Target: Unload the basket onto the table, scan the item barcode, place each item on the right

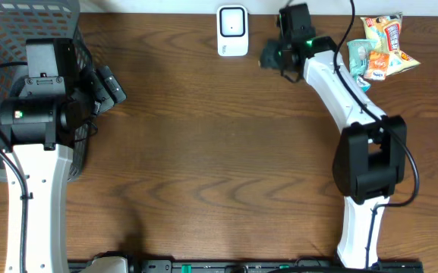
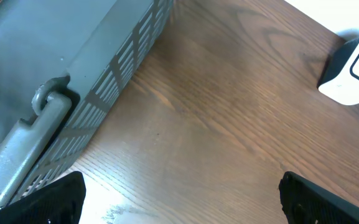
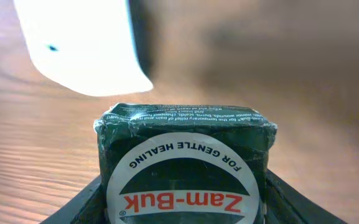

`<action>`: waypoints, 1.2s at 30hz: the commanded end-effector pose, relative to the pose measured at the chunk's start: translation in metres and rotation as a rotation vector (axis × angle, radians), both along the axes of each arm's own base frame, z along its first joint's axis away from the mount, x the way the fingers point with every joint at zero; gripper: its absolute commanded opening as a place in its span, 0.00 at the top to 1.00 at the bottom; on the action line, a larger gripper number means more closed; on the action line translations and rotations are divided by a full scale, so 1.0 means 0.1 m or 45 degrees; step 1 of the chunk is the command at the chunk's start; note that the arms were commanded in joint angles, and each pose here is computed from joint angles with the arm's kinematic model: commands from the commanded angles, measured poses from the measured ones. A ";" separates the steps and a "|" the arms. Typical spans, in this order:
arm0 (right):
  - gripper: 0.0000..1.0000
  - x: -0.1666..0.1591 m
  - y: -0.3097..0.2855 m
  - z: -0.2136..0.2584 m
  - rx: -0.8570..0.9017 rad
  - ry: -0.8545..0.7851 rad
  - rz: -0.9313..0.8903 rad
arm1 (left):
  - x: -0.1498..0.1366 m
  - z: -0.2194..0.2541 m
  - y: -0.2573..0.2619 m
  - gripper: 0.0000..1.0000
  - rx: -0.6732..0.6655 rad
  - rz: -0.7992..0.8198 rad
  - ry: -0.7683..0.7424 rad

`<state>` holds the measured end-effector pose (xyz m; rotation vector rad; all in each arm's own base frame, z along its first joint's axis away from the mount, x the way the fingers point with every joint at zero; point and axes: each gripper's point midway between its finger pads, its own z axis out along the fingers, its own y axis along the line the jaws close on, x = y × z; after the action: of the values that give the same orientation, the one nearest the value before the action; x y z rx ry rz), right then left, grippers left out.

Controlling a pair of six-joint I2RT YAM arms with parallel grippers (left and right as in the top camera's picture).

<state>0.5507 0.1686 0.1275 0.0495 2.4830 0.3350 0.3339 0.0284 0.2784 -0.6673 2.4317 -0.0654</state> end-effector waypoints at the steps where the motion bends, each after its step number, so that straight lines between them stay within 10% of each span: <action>1: 0.56 0.06 0.27 0.30 -0.005 -0.144 0.116 | -0.01 0.02 0.02 0.02 -0.001 0.019 -0.006; 13: 0.60 0.48 0.82 1.08 0.068 -0.689 0.246 | -0.02 0.02 0.02 0.02 -0.001 0.019 -0.006; 36: 0.63 1.02 0.93 0.38 0.084 -0.928 0.142 | -0.02 0.02 0.02 0.02 -0.001 0.018 -0.006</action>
<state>0.6502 0.2658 0.1567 -0.1829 1.7717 0.4410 0.3339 0.0283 0.2783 -0.6673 2.4322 -0.0657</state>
